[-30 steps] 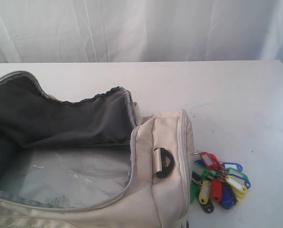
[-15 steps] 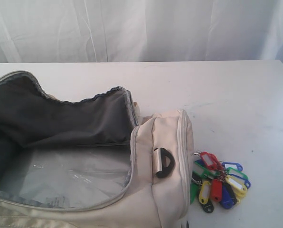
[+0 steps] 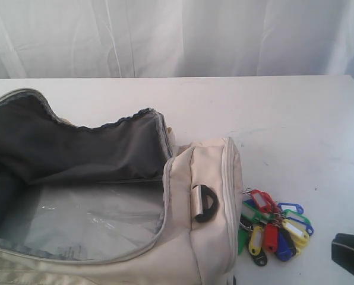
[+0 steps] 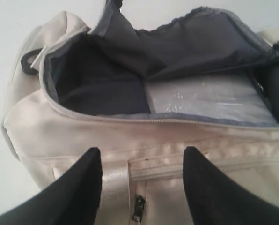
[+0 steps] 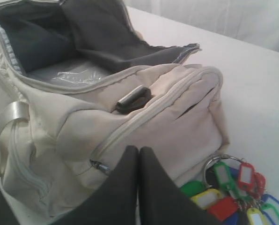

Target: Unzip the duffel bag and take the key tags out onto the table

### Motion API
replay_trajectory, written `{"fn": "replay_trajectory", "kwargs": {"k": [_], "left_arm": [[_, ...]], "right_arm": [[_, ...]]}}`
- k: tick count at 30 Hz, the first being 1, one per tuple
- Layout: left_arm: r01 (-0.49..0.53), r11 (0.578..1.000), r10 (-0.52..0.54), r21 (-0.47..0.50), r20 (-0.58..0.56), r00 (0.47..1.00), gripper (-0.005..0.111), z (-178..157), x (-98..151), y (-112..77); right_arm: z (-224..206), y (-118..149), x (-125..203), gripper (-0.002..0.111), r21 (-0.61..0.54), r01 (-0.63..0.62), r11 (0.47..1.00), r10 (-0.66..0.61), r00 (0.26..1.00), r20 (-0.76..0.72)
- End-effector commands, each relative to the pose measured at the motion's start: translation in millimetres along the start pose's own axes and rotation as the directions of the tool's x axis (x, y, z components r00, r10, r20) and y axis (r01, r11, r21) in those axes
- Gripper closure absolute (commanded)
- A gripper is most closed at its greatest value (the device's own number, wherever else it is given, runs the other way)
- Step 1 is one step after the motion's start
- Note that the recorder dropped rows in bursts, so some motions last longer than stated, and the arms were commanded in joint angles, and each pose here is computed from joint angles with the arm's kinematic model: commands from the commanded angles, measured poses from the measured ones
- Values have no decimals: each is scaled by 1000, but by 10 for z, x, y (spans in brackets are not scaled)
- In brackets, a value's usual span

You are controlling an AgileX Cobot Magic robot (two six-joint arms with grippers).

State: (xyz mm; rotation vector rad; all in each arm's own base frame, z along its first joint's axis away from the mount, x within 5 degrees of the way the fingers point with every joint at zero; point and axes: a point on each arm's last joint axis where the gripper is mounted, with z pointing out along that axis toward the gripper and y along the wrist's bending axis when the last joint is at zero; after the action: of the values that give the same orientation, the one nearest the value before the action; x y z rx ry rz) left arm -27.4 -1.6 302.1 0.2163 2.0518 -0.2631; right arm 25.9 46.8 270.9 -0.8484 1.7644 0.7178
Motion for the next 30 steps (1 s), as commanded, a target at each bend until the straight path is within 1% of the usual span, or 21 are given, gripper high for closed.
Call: {"fn": "replay_trajectory", "kwargs": {"k": [1, 4, 6, 9, 12, 14, 15, 16, 17, 18, 19, 20, 21, 22, 24, 26, 28, 30], "left_arm": [[17, 999, -14, 38, -82, 997, 51, -15, 90, -37], [66, 988, -46, 139, -139, 989, 51, 52, 159, -127], [120, 969, -74, 217, -206, 976, 55, 129, 241, -197], [192, 940, -101, 281, -309, 946, 71, 285, 390, -257], [298, 910, -180, 289, -373, 910, 84, 445, 509, -280], [367, 875, -226, 317, -402, 887, 92, 539, 572, -315], [418, 837, -252, 354, -429, 867, 99, 597, 620, -357], [440, 818, -257, 371, -449, 856, 101, 624, 654, -377], [479, 794, -262, 374, -500, 825, 106, 674, 740, -397], [493, 789, -261, 367, -526, 809, 106, 697, 787, -399], [518, 784, -271, 342, -562, 782, 106, 742, 863, -393], [532, 781, -284, 328, -572, 770, 106, 769, 893, -388], [534, 787, -305, 308, -558, 772, 106, 829, 926, -362], [567, 774, -355, 283, -547, 758, 106, 877, 930, -348], [587, 758, -399, 284, -511, 762, 106, 938, 877, -337], [591, 762, -431, 265, -474, 768, 106, 997, 817, -308], [604, 765, -455, 224, -476, 753, 106, 1063, 780, -281], [619, 762, -492, 191, -450, 745, 106, 1162, 754, -243]], "right_arm": [[50, 10, 0, 108, -17, 7, 1000, -8, 1000, -24], [68, 7, 1, 108, -17, 6, 1000, -6, 999, -36], [68, 7, -1, 108, -16, 6, 1000, -6, 999, -34], [68, 5, -14, 108, -14, 6, 1000, -6, 1000, -20], [68, 4, -20, 108, -13, 6, 1000, -6, 1000, -14], [68, 4, -21, 108, -12, 6, 1000, -6, 1000, -12], [68, 4, -21, 108, -12, 6, 1000, -6, 1000, -12], [68, 4, -21, 108, -12, 6, 1000, -6, 1000, -12], [68, 4, -21, 108, -12, 6, 1000, -6, 1000, -12], [68, 4, -21, 108, -12, 6, 1000, -6, 1000, -12], [68, 3, -21, 108, -11, 8, 1000, -8, 1000, -12], [68, 2, -23, 108, -11, 8, 1000, -8, 1000, -10], [68, -1, -35, 108, -7, 9, 1000, -9, 1000, 3], [68, -2, -41, 108, -6, 9, 1000, -9, 1000, 9], [68, -4, -51, 108, -4, 9, 1000, -9, 1000, 21], [68, -5, -61, 108, -2, 9, 1000, -9, 999, 32], [67, -9, -80, 108, 2, 3, 1000, -3, 999, 52], [66, -12, -99, 108, 5, 3, 1000, -3, 997, 74]]}}
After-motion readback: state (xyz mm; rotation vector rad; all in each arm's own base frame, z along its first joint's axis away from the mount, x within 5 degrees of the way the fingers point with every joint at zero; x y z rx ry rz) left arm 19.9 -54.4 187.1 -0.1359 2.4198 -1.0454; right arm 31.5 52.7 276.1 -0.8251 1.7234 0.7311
